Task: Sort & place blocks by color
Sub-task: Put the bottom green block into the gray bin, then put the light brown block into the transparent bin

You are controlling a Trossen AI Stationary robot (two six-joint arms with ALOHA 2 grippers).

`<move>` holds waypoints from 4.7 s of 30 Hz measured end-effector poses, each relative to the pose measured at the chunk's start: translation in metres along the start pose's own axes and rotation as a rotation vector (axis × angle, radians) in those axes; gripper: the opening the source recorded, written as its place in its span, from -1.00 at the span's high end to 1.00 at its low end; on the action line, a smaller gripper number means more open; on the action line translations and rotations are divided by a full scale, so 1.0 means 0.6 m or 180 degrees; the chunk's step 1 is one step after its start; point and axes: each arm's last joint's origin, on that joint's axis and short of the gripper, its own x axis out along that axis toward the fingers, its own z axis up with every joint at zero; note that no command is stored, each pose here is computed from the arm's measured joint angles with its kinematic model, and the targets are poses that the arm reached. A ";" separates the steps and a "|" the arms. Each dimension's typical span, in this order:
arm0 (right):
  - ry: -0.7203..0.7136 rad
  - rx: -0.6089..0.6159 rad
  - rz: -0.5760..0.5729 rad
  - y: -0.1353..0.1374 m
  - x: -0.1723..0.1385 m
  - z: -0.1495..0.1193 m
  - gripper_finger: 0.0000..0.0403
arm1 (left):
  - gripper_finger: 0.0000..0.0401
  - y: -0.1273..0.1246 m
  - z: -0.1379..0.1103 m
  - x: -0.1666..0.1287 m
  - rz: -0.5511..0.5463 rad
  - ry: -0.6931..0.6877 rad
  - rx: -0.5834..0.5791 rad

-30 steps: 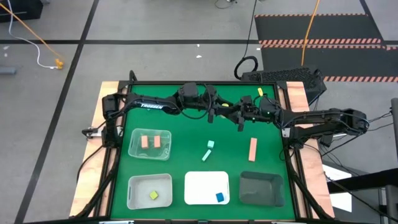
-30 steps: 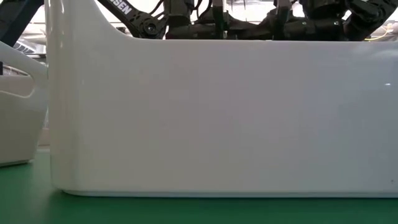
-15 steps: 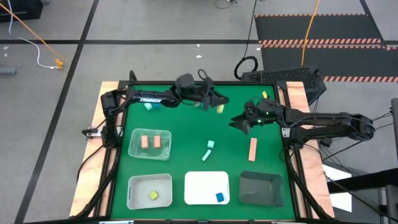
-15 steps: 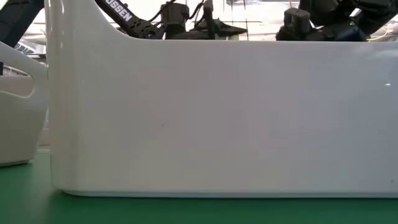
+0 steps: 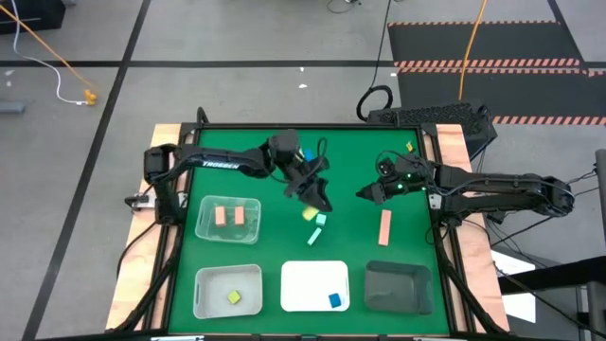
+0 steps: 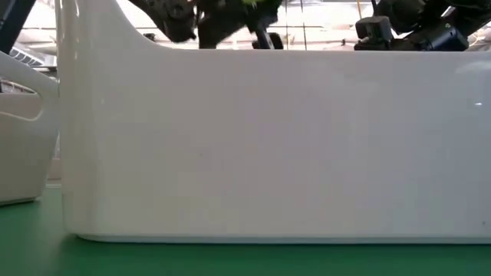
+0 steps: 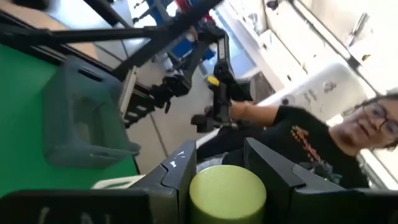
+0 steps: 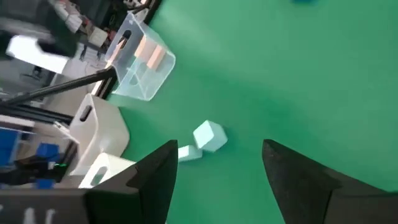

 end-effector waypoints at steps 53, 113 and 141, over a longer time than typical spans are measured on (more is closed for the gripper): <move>0.1138 -0.0076 -0.0111 -0.002 -0.001 -0.061 -0.11 | 0.39 -0.186 -0.451 0.161 0.4472 0.0466 -0.3318; 0.0967 0.1683 -0.2948 -0.018 0.077 -0.129 -0.10 | -0.27 -0.310 -0.290 0.000 0.3579 -0.1476 -0.1069; -0.1062 0.0961 -0.1184 0.053 0.084 -0.035 0.45 | -0.27 -0.287 -0.204 -0.066 0.4240 -0.0954 0.0997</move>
